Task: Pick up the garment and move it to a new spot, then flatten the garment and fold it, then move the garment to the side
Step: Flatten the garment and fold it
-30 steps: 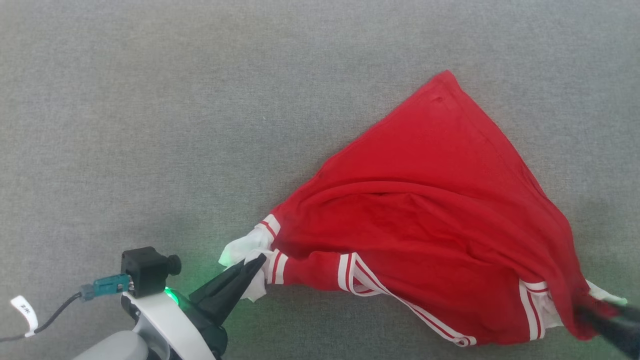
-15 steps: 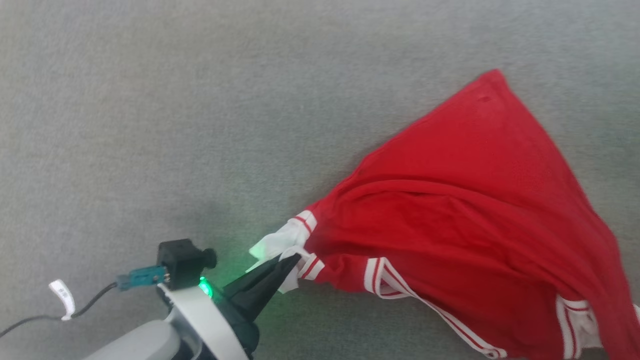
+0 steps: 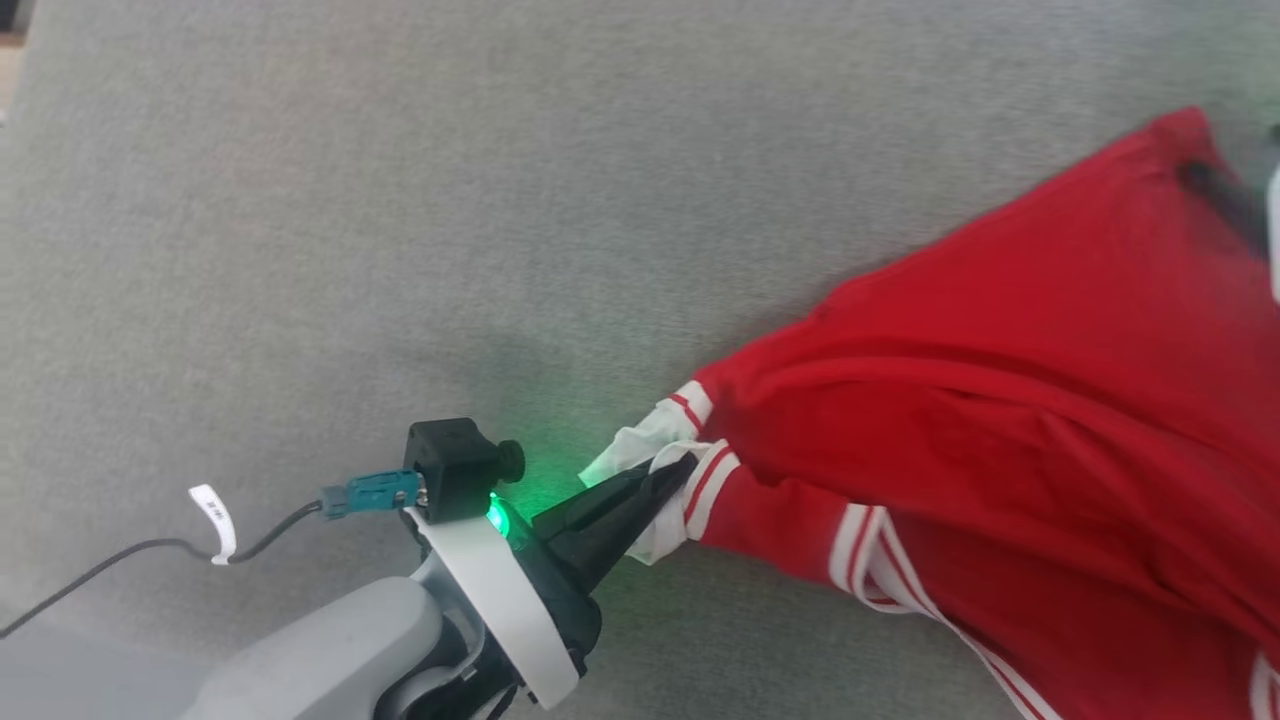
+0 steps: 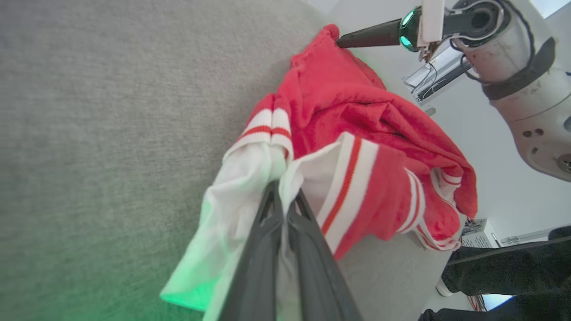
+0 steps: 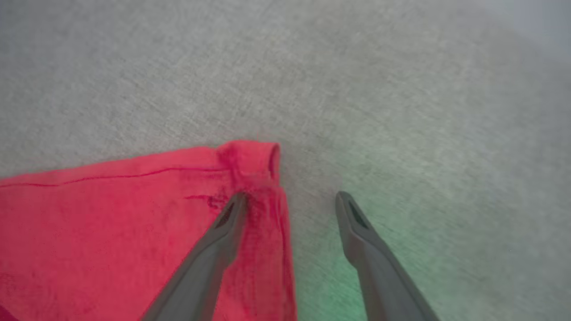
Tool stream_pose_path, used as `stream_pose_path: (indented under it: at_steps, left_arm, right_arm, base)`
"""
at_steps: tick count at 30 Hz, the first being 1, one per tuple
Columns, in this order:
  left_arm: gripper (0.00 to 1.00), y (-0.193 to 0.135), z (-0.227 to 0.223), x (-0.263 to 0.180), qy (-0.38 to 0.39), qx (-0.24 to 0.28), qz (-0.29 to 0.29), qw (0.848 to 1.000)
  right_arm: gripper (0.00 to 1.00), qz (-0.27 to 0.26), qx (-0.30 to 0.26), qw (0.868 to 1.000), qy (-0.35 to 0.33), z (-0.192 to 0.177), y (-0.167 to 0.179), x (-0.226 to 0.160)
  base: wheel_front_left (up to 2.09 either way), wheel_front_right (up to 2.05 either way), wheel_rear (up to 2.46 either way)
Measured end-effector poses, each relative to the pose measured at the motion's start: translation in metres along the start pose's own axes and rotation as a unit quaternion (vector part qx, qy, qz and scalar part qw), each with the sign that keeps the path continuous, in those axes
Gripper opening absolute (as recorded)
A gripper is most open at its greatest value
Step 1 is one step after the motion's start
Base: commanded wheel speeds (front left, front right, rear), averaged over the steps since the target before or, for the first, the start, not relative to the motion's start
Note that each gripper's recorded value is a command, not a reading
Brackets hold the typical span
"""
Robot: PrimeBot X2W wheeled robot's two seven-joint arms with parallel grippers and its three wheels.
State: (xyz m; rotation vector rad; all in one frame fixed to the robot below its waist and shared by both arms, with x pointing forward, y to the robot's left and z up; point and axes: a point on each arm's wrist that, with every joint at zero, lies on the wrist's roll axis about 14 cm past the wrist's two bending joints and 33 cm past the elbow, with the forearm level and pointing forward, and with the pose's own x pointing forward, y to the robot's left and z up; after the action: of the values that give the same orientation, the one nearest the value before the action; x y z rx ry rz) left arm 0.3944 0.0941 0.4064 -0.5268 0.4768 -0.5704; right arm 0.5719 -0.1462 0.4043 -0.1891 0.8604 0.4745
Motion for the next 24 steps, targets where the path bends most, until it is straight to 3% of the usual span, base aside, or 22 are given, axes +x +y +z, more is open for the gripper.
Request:
stream_pose_path:
  at_steps: [6, 7, 8, 9, 15, 24]
  left_arm:
    - [0.0, 0.007, 0.0, -0.003, -0.003, -0.007, 0.016, 1.0]
    - [0.0, 0.007, 0.0, -0.003, -0.005, -0.007, 0.016, 1.0]
    - [0.0, 0.007, 0.001, -0.004, -0.005, -0.008, 0.017, 1.0]
    - [0.0, 0.007, 0.002, -0.004, -0.007, -0.009, 0.017, 1.0]
    - [0.0, 0.005, 0.013, -0.002, -0.027, -0.02, 0.017, 0.999]
    - [0.0, 0.01, 0.049, 0.006, -0.066, -0.01, 0.013, 0.998]
  right_arm:
    - [1.0, 0.028, -0.009, 0.999, 0.042, -0.008, 0.013, 0.023]
    - [0.71, 0.029, -0.013, 0.998, 0.047, -0.009, 0.014, 0.023]
    - [0.32, 0.03, -0.016, 0.998, 0.052, -0.01, 0.014, 0.023]
    - [0.0, 0.031, -0.016, 0.998, 0.055, -0.011, 0.015, 0.023]
    - [0.0, 0.038, -0.001, 0.999, 0.033, -0.006, 0.017, 0.02]
    - [0.0, 0.0, 0.076, 0.991, -0.109, 0.041, -0.02, -0.002]
  base:
    - [0.0, 0.0, 0.0]
    - [0.0, 0.0, 0.0]
    - [0.0, 0.0, 0.0]
    - [0.0, 0.0, 0.0]
    - [0.0, 0.0, 0.0]
    - [0.0, 0.0, 0.0]
